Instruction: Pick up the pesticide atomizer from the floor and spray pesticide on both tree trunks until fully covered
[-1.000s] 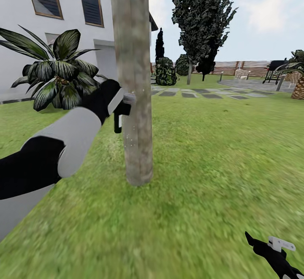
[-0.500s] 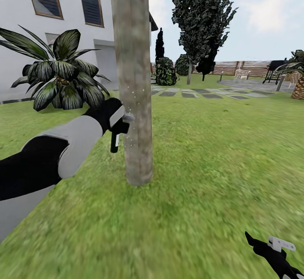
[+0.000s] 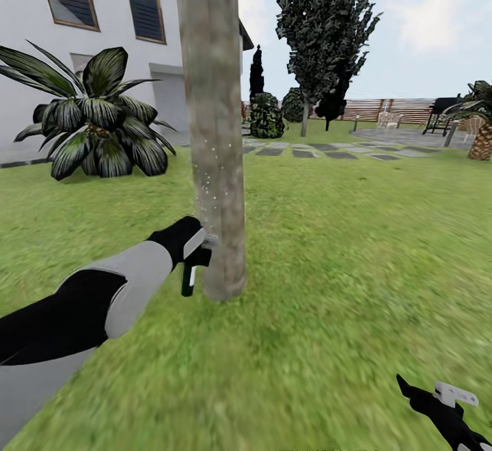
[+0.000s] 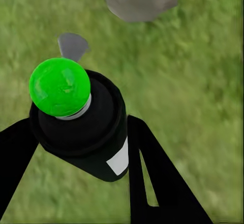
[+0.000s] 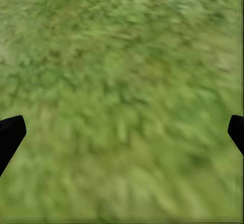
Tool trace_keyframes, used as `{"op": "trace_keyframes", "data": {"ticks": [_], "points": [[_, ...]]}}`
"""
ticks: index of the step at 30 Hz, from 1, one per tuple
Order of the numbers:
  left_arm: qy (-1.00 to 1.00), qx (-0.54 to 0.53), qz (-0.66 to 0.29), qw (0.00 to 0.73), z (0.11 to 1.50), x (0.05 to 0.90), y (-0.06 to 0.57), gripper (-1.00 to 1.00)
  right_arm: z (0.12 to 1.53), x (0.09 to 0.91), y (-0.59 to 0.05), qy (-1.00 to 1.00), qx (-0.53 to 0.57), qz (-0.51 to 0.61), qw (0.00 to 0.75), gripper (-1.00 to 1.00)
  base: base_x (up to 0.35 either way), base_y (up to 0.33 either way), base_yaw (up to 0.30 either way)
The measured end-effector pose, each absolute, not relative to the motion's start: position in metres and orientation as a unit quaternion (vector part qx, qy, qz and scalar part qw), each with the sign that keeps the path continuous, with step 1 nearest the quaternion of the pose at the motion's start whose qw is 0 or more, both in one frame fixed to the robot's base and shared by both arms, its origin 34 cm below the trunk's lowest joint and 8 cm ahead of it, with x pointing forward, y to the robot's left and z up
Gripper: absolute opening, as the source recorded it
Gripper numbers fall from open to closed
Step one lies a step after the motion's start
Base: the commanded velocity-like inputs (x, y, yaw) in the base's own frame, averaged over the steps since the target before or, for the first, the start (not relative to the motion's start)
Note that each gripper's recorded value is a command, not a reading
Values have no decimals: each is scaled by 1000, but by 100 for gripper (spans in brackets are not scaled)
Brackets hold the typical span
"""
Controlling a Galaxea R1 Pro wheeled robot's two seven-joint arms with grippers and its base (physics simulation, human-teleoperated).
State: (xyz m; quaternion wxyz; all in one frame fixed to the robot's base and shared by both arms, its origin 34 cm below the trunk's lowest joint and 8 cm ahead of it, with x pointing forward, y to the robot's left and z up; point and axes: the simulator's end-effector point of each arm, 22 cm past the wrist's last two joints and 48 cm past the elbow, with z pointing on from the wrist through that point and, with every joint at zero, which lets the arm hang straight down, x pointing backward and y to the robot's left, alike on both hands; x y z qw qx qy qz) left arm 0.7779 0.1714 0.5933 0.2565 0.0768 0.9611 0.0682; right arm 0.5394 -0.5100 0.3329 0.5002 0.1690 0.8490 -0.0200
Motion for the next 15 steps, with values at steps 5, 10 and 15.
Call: {"op": "trace_keyframes", "data": {"ticks": [5,10,15], "points": [[963,77,64,250,560,766,170,-100,333,539,-510,849,169,-20,500,100,0,0,-108],[965,78,61,241,526,752,169,-100,333,539,-510,849,169,-20,500,100,0,0,-4],[967,77,54,237,486,733,167,-100,333,539,-510,849,169,-20,500,100,0,0,0]]}}
